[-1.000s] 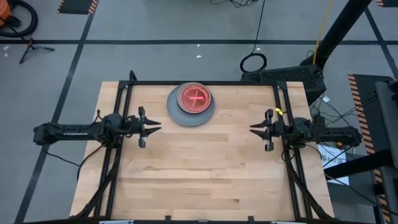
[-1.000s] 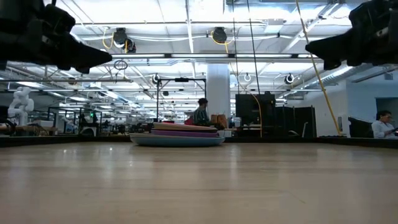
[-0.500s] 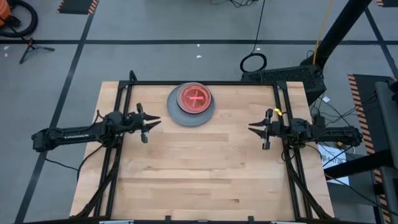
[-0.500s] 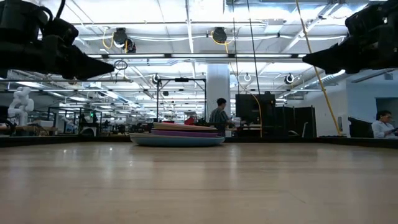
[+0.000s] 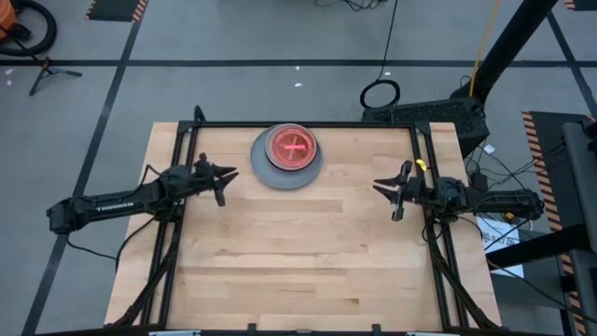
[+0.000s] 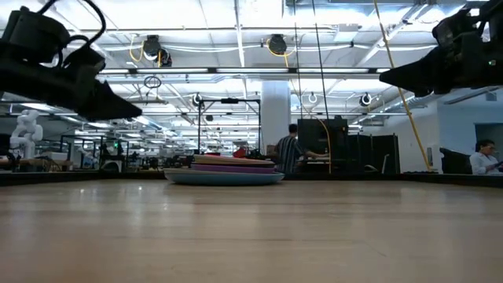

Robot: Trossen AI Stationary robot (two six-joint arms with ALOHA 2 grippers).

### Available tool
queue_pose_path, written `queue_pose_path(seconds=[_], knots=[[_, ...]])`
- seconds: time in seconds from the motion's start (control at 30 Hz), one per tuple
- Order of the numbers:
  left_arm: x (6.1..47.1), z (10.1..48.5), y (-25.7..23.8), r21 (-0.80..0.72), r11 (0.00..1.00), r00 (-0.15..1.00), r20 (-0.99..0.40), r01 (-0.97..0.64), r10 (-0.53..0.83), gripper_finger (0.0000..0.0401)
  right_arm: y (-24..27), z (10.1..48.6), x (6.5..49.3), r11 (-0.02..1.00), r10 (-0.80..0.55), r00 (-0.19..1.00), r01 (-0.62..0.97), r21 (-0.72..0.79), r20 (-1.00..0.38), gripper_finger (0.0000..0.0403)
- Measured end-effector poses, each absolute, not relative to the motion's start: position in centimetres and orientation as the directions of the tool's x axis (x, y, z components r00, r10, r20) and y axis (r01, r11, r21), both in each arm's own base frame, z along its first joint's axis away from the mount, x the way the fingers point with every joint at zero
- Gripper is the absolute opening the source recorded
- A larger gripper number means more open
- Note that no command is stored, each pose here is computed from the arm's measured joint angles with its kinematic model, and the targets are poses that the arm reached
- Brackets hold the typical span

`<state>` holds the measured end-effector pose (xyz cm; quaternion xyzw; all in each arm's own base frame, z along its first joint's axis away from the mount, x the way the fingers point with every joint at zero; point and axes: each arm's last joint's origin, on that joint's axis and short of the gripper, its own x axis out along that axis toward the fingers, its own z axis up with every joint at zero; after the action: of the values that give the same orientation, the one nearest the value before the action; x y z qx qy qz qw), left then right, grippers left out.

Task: Stack plastic plates
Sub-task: Return to Home Position

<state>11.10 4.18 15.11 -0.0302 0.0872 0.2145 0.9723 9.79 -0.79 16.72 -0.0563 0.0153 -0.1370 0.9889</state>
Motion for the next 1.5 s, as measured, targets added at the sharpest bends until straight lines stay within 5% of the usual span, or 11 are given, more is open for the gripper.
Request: queue_pose_path(seconds=[1.5], knots=[[10.92,14.45,4.20,-0.077,0.886,0.869,-0.251,-0.458,0.427,0.0092,-0.74,16.72,9.91,0.963,-0.255,0.967,0.252,-0.095,-0.018,0.0068]])
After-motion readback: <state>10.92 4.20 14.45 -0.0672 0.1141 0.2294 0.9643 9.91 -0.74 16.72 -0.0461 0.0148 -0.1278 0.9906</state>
